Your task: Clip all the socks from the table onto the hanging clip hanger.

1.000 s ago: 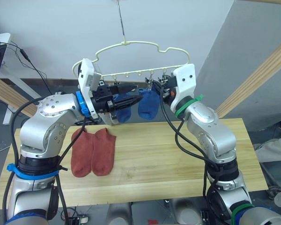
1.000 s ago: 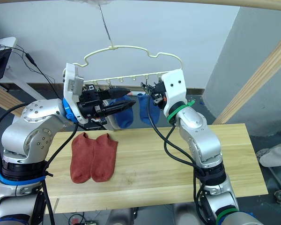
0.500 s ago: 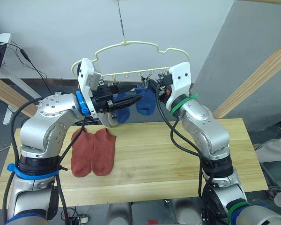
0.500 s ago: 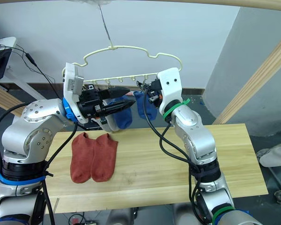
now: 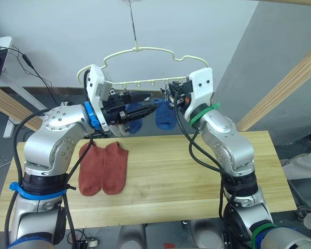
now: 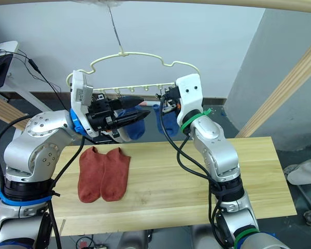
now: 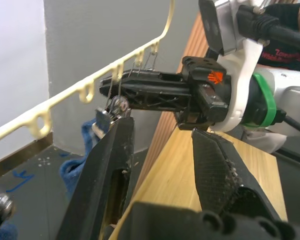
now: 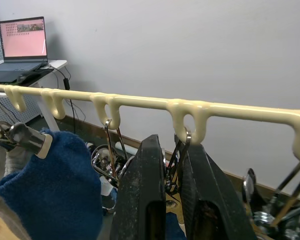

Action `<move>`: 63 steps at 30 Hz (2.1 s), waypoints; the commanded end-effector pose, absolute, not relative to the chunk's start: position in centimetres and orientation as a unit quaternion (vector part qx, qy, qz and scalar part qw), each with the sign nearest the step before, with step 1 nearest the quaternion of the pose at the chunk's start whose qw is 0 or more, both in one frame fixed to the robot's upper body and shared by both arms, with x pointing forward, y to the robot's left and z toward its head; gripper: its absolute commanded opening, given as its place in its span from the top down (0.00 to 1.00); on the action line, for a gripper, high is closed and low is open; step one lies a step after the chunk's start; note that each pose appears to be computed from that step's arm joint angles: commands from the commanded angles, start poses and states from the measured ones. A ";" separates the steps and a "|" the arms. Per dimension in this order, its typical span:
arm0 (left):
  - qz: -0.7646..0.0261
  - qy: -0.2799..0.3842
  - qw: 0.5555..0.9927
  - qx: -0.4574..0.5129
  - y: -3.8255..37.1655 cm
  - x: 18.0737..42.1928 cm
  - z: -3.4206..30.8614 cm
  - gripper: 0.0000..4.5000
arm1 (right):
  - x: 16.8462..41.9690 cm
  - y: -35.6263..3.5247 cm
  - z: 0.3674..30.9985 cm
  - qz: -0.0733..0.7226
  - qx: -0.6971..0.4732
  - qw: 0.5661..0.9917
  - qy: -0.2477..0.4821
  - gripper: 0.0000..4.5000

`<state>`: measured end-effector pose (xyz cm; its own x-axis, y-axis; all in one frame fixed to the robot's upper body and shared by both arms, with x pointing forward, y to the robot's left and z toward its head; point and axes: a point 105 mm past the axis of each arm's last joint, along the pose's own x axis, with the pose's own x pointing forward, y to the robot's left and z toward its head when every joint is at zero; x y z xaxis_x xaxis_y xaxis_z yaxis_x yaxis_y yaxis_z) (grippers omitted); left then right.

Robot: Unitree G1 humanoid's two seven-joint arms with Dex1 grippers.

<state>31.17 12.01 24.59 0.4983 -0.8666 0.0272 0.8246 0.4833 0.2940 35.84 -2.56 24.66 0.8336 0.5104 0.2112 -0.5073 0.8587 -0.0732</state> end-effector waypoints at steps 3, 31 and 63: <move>-0.425 -0.088 0.885 0.169 13.5 31.0 22.2 0.54 | 35.6 -2.7 26.2 0.267 -0.001 0.954 -0.140 0.99; -0.242 0.191 0.934 0.183 23.9 32.4 1.7 0.24 | 35.1 -2.6 25.9 0.277 -0.010 0.953 -0.125 0.99; -0.450 -0.001 0.892 -0.028 7.4 36.0 16.1 1.00 | 34.5 -2.4 26.5 0.286 0.002 0.949 -0.131 0.99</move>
<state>35.57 7.30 15.51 0.5724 -0.8200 -0.0003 0.8181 0.5711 -0.0676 35.57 -2.64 24.68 0.8308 0.5266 0.1804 -0.5246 0.8490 -0.0628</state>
